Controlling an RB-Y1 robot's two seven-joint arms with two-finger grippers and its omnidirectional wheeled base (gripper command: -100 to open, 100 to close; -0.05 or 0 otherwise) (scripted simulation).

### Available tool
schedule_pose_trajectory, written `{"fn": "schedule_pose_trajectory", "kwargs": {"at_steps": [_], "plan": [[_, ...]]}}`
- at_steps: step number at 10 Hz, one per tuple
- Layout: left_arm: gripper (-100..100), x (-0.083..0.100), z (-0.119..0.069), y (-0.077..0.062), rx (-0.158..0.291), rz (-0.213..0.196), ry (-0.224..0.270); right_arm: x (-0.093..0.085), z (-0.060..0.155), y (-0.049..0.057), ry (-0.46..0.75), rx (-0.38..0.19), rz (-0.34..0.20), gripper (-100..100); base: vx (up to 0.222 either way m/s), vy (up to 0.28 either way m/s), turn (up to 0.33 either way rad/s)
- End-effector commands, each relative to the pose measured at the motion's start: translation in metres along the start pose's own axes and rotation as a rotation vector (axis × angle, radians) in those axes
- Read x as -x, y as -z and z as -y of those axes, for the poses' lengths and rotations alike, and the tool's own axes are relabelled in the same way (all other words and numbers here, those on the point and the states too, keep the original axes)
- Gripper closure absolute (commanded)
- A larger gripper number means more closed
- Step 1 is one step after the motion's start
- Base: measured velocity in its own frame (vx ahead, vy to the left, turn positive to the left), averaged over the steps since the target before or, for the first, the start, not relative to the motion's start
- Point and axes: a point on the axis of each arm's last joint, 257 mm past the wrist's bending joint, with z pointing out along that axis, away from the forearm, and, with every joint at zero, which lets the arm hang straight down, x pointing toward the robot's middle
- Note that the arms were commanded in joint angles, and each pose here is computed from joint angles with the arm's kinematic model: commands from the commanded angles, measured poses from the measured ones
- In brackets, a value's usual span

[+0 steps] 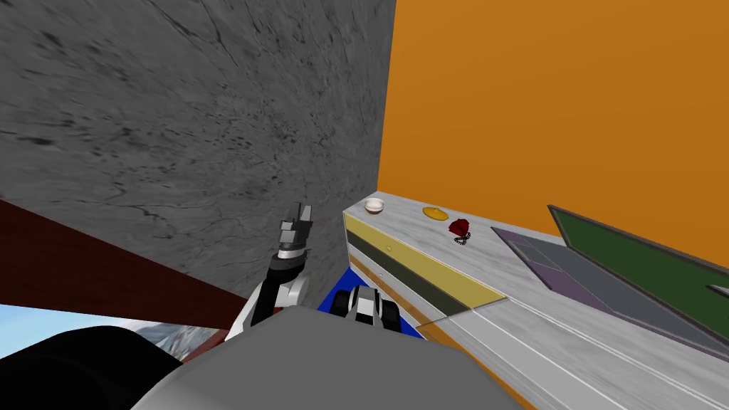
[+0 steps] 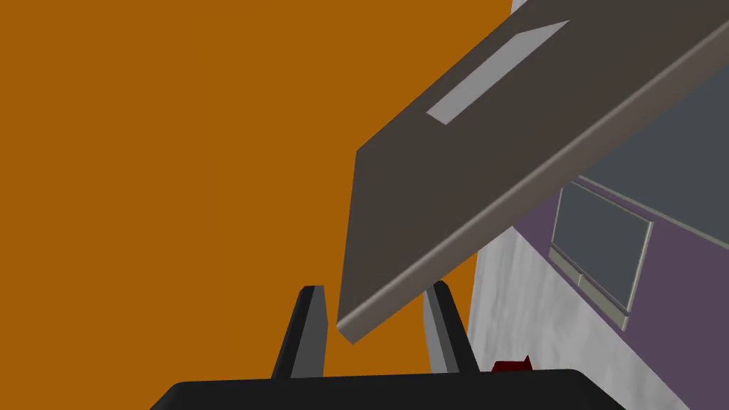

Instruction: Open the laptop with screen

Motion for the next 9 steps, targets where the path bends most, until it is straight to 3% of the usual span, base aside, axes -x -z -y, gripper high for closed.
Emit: {"fn": "schedule_pose_trajectory", "kwargs": {"at_steps": [1,3,7,8,9], "plan": [[0,0.000,0.000,0.000,0.000,0.000,0.000,0.001,-0.014,0.005,0.111,-0.007,0.002,100,0.029,0.052,-0.028],[0,0.000,0.000,0.000,0.000,0.000,0.000,0.002,-0.017,0.006,0.122,-0.006,0.002,100,0.028,0.059,-0.012],[0,0.000,0.000,0.000,0.000,0.000,0.000,-0.011,-0.048,0.016,0.296,-0.009,-0.026,100,0.016,0.035,0.036],[0,0.000,0.000,0.000,0.000,0.000,0.000,-0.007,-0.032,0.009,0.264,-0.009,-0.013,-100,0.015,0.021,-0.073],[0,0.000,0.000,0.000,0.000,0.000,0.000,-0.006,-0.027,0.007,0.264,-0.010,-0.009,-100,0.010,0.003,-0.069]]}}
